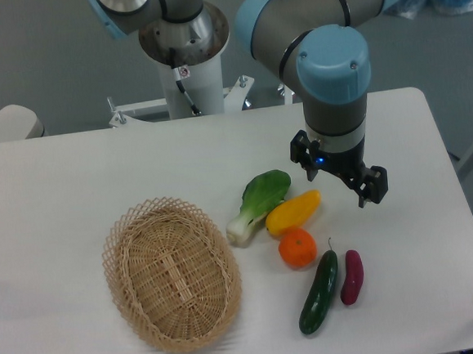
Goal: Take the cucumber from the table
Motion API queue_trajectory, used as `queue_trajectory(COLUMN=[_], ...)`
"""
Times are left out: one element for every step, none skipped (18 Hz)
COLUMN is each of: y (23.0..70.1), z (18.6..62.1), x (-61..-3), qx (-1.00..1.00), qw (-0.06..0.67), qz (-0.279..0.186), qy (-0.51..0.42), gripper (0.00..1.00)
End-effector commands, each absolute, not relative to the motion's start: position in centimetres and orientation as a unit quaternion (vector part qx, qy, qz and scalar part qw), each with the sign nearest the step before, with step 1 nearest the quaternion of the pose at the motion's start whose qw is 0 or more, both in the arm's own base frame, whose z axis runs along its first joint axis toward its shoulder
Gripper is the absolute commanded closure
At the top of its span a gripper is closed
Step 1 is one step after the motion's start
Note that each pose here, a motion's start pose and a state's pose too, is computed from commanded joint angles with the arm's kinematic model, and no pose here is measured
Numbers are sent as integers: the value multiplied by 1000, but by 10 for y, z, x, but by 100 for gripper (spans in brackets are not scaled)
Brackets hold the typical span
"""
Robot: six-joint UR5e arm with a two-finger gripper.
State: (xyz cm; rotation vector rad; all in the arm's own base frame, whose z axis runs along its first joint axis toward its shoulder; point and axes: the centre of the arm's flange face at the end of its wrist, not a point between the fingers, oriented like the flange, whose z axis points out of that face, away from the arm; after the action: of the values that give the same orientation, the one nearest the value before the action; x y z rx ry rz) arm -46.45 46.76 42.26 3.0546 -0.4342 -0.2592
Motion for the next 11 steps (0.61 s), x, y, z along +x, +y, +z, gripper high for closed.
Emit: queue_trajectory(y=[467,467,468,469,469,469,470,473,479,483,490], z=[419,418,422,422,421,418,417,410,407,405,402], x=[-464,-464,-464,-465,-465,-465,-464,-463,-460,-459,-458], qx=[986,987,986,986,987,987,988,991,993,993,993], qw=[24,24,18,15,15,15,15,15,14,8,2], qz=[-81,-82,-87,-89,-88,-85,-84,-80,-81,-89,-96], qy=[-140,-140,-139,-137,-136,-136,-128,-111,-89,-76,-72], gripper=[0,0,0,0,0,0,0,0,0,0,0])
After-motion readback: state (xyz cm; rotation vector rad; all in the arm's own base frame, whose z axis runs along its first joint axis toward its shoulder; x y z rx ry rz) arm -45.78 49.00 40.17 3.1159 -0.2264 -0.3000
